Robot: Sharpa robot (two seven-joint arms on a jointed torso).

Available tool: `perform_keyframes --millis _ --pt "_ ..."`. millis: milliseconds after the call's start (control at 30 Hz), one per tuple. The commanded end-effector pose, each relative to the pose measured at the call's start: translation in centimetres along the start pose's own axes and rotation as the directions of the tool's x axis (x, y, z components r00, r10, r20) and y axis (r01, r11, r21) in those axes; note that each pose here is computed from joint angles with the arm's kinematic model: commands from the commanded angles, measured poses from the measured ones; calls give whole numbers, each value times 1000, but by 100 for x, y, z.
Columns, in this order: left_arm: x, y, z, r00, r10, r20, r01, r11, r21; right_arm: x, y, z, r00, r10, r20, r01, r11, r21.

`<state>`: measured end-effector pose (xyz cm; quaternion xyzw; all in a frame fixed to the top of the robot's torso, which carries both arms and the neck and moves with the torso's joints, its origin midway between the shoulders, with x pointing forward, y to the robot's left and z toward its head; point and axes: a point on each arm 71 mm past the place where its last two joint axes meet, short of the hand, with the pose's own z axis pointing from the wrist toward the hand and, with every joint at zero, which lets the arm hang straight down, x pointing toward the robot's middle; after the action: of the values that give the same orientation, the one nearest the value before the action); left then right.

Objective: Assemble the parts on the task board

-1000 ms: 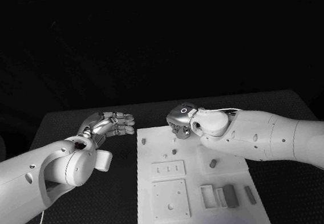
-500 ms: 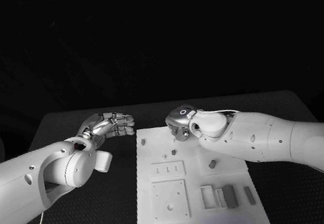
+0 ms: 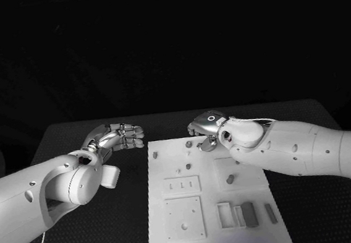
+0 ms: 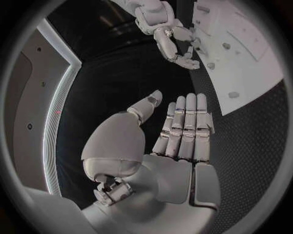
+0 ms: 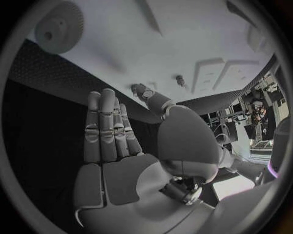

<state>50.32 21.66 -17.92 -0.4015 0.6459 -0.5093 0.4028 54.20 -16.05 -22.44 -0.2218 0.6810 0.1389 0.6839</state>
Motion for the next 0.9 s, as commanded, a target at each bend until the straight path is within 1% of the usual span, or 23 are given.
perform_keyframes --millis 33,100,167,267,333,367,433,467,567,633,800,900 --pt "-13 -15 -6 1000 3 1 -3 1000 10 -188 -115 -73 995 57 86 -57 998 -2" --pt "-31 -11 -12 1000 3 4 -3 1000 9 -274 -252 -137 993 87 84 -88 996 12" --pt "-47 -10 -16 1000 4 10 -4 1000 9 -321 -385 -203 993 99 67 -101 994 29" --pt "-61 -7 -17 1000 4 13 -4 1000 9 -329 -612 -303 993 122 4 -122 990 69" --pt "-68 -6 -15 1000 4 14 -5 1000 9 -287 -733 -359 990 137 -43 -133 987 92" --pt "-68 -7 -13 1000 5 14 -5 1000 9 -254 -787 -384 986 147 -77 -138 985 104" --pt "-65 -7 -8 1000 5 12 -5 1000 10 -213 -879 -411 982 159 -105 -146 982 119" --pt "-60 -8 -3 1000 5 11 -5 1000 10 -204 -908 -419 981 158 -110 -144 982 122" --pt "-45 -8 12 1000 5 7 -5 1000 10 -158 -997 -456 976 158 -148 -138 981 137" --pt "-43 -6 18 1000 5 6 -5 1000 9 -130 -1028 -470 975 159 -157 -136 980 143" --pt "-42 -6 25 1000 6 6 -6 1000 10 -42 -1024 -454 971 165 -170 -141 979 146" --pt "-37 -6 31 1000 6 5 -6 1000 9 3 -1003 -437 967 173 -186 -147 979 144"
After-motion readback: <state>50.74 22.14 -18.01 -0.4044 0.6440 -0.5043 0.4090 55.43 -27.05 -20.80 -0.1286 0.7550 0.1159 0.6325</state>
